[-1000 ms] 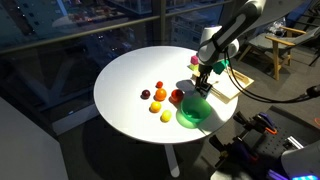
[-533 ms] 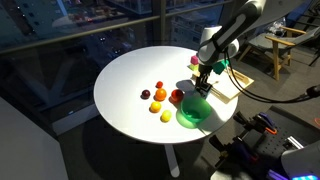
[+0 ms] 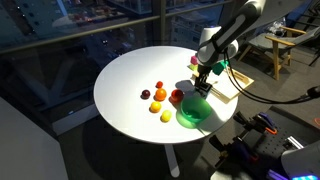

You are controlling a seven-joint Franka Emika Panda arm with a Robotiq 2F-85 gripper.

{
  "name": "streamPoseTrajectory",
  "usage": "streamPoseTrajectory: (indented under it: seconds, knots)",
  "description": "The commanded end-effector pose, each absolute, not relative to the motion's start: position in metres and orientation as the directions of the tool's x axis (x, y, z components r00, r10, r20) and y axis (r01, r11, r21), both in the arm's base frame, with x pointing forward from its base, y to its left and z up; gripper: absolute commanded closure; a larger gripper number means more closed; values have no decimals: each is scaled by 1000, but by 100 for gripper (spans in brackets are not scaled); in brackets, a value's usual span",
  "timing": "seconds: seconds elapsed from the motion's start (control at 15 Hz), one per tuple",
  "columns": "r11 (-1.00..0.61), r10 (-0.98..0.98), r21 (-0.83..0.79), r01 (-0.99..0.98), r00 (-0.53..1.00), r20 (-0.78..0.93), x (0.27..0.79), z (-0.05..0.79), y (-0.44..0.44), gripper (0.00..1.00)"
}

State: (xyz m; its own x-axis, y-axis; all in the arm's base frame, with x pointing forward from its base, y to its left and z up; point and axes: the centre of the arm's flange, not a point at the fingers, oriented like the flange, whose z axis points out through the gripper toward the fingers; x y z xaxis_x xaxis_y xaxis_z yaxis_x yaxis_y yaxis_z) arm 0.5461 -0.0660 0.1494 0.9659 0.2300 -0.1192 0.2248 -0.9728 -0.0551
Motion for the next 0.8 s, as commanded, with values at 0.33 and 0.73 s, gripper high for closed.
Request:
streamPoseTrajectory:
  seconds: [0.33,0.73]
  knots:
    - [-957,290,-11,290,956,36,522,201,-43,0]
    - [-949,313,8,314,944,107,507,226,-33,0]
